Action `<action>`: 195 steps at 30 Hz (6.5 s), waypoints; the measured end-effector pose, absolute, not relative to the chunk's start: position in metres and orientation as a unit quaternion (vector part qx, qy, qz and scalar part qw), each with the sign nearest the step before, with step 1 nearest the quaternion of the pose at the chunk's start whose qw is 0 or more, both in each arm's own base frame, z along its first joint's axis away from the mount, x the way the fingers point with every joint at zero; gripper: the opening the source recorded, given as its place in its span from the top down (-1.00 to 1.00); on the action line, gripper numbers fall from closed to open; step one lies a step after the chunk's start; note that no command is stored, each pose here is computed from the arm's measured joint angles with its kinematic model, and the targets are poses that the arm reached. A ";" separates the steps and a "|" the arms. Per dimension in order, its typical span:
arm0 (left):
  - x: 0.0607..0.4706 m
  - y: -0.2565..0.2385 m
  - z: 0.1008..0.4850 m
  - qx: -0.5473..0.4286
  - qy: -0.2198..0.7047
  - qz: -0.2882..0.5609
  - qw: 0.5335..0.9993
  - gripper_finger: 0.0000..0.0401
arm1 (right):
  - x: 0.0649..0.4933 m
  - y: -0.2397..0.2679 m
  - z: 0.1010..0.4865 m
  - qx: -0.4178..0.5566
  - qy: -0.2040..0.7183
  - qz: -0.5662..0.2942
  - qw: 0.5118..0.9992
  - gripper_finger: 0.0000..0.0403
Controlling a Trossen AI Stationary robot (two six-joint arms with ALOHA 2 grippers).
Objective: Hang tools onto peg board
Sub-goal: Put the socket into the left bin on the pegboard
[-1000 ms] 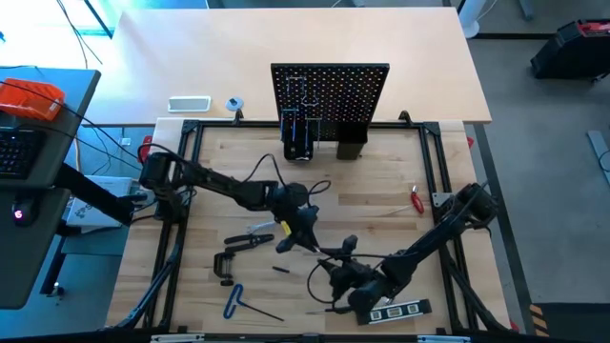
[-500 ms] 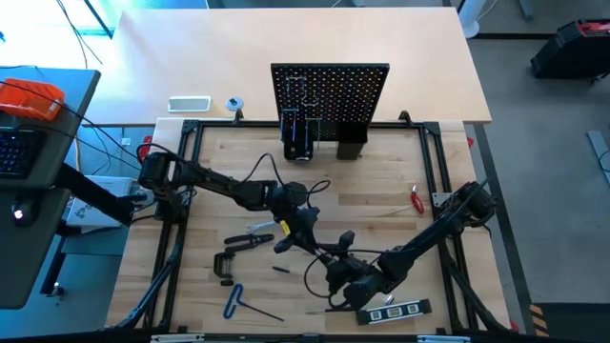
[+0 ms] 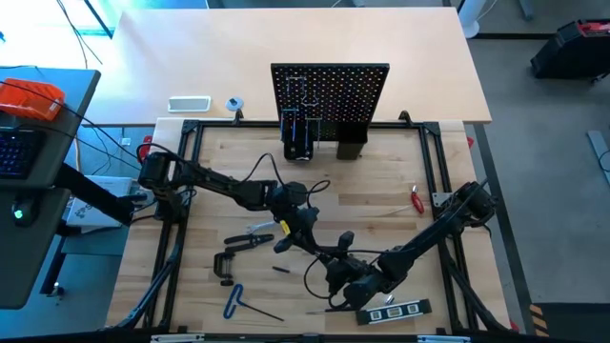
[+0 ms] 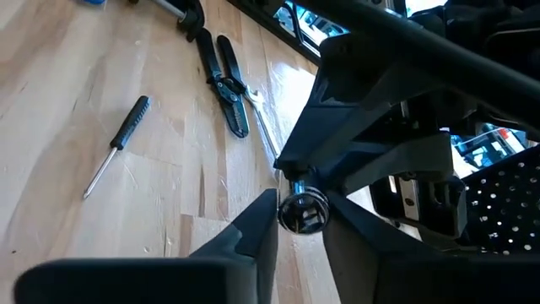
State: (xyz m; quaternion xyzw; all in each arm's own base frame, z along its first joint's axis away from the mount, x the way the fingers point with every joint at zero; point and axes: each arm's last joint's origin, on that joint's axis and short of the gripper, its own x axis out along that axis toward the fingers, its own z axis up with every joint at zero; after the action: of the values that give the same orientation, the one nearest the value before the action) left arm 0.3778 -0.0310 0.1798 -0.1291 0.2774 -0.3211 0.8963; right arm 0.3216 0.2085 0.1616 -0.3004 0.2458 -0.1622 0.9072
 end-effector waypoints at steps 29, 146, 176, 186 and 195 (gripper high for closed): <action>0.378 -0.027 0.180 -0.132 0.277 -0.313 0.899 0.81 | 0.320 0.208 0.162 -0.289 0.241 -0.180 0.909 0.41; 0.203 -0.019 0.206 -0.005 0.250 -0.102 0.963 0.61 | 0.399 -0.086 0.187 -0.047 0.164 -0.333 0.927 0.44; 0.264 -0.065 0.185 -0.010 0.153 -0.183 0.971 0.61 | 0.271 0.180 0.201 0.121 0.470 -0.098 0.869 0.43; 0.363 -0.092 0.157 0.003 0.179 -0.255 0.950 0.61 | 0.205 0.221 0.192 0.182 0.591 -0.130 0.775 0.43; 0.420 -0.102 0.136 0.035 0.210 -0.276 0.937 0.59 | 0.175 0.243 0.189 0.220 0.623 -0.144 0.737 0.43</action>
State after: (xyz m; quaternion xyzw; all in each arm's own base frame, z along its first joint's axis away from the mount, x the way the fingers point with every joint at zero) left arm 0.4201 -0.1015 0.1359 0.0355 0.2103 -0.2764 0.9371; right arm 0.1752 0.2431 0.1890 0.2204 0.6227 -0.1437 0.7369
